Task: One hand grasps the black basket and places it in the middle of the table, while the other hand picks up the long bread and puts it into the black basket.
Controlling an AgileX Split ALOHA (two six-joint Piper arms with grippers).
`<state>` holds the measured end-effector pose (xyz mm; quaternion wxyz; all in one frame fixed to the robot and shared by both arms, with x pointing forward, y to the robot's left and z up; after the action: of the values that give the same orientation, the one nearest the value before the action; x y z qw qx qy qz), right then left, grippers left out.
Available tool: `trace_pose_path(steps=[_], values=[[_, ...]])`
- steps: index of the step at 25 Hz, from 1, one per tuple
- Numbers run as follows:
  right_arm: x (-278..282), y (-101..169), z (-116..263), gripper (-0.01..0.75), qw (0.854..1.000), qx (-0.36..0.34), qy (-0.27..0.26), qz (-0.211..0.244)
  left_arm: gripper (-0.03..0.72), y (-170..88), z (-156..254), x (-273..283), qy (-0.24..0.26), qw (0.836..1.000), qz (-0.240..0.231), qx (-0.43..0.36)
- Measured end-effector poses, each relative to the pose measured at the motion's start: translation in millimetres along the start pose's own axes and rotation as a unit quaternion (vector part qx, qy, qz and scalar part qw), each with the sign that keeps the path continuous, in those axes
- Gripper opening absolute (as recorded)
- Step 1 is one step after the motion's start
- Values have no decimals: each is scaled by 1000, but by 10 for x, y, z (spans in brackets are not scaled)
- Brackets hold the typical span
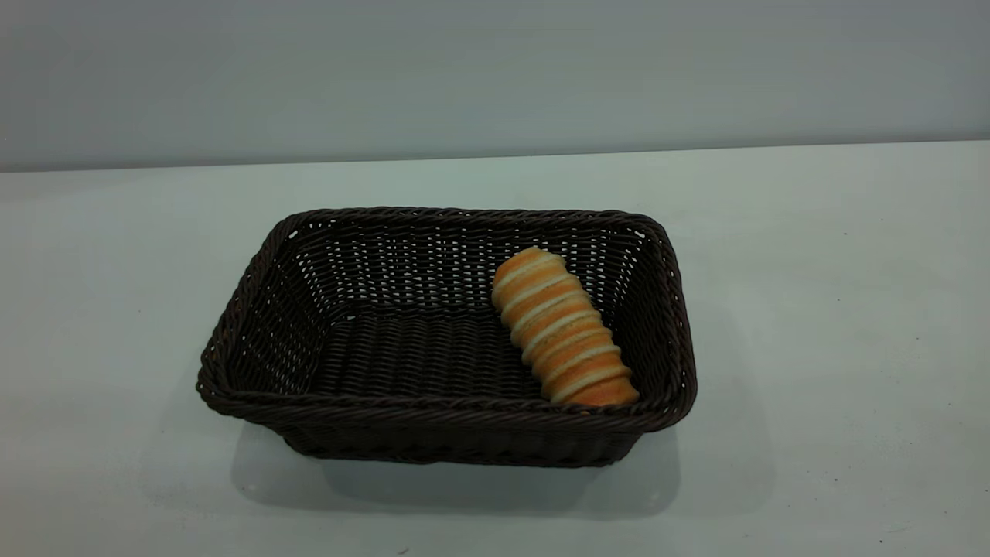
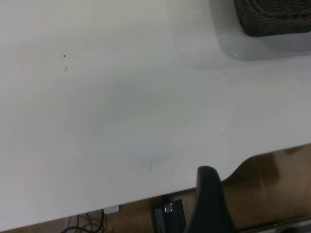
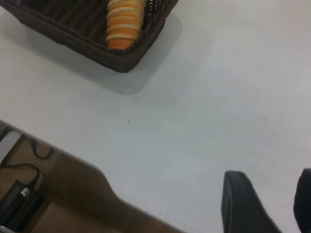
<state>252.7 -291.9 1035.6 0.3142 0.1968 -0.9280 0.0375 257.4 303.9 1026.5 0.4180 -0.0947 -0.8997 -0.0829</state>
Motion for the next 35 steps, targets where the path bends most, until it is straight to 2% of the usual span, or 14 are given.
trace_pose_path(steps=[9,16,20,35], values=[[0,3,0,249,1000,-7,0,4,585,3,23,26,-14,1000,-5,6],[-1,-31,0,249,992,-82,-6,99,585,-9,189,170,-83,990,-79,84],[1,-44,1,249,985,-108,-8,134,585,-22,215,189,-90,984,-107,111],[1,-46,1,249,984,-113,-9,139,585,-22,215,189,-91,984,-105,108]])
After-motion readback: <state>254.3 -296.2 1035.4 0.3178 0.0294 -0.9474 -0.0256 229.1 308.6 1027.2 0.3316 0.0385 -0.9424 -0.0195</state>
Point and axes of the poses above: a point on each arm's last joint axis where the gripper is mounted, x pointing back along that axis away from the gripper, y along the wrist's bending axis when the last joint is at zero, z = x × y, the point moved 1 cm from there along -x, pointing out along that axis toward the gripper, and after that the axes turned 5 degrees about -x, right-handed, at the moved point
